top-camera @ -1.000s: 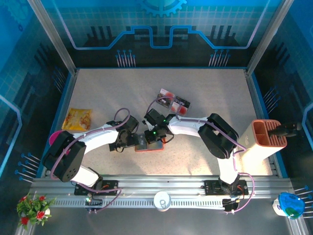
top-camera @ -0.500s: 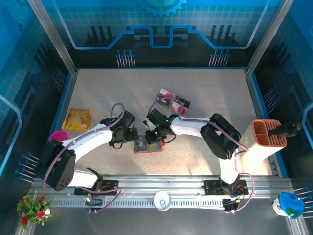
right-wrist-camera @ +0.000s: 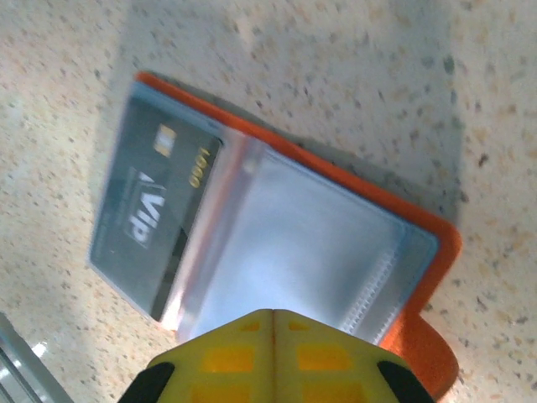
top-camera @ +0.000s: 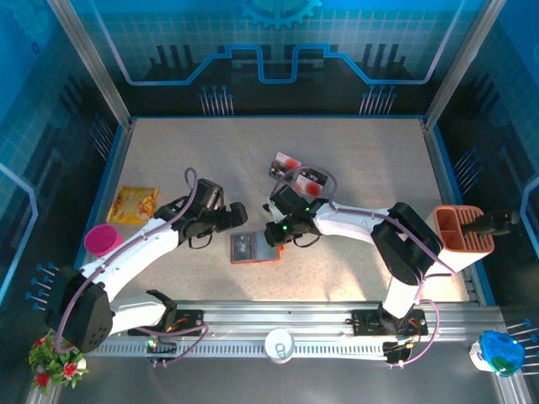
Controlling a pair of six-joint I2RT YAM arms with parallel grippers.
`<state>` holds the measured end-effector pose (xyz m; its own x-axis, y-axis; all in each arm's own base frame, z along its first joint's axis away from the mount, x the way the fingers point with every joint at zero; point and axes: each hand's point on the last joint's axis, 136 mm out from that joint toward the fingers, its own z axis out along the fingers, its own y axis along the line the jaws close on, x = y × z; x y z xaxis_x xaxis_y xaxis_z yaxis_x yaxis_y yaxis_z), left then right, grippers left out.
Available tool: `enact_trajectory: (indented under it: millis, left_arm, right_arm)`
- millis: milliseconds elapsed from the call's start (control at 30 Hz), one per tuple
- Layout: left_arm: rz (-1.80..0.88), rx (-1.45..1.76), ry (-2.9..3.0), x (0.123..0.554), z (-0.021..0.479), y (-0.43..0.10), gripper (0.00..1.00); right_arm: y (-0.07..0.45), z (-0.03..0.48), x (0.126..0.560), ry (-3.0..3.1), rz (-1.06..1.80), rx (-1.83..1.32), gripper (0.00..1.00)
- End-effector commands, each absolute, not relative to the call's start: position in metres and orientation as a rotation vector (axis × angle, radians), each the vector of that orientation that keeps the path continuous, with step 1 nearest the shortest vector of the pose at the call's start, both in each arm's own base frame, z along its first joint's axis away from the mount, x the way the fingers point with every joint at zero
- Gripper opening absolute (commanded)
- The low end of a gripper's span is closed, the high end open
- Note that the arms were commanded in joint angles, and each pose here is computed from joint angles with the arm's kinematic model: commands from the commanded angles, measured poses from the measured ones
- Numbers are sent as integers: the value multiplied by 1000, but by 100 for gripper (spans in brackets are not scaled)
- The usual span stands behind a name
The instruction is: Put the credit cards into the card holder
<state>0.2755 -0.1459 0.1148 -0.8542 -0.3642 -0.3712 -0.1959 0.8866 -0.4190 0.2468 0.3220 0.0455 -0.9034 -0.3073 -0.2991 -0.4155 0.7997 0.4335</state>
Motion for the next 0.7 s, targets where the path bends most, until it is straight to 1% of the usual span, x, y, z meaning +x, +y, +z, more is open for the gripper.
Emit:
enact_trajectory:
  millis: [0, 233, 667]
  left_arm:
    - [-636, -390, 2604, 274, 110, -159, 99]
    - [-697, -408, 2627, 270, 93, -166, 99]
    - [-710, -431, 2719, 267, 56, -174, 99]
  right_arm:
    - [319, 45, 249, 2755, 743, -553, 4]
    - [317, 36, 250, 2765, 725, -556, 0]
    - [287, -8, 238, 2868, 604, -543, 0]
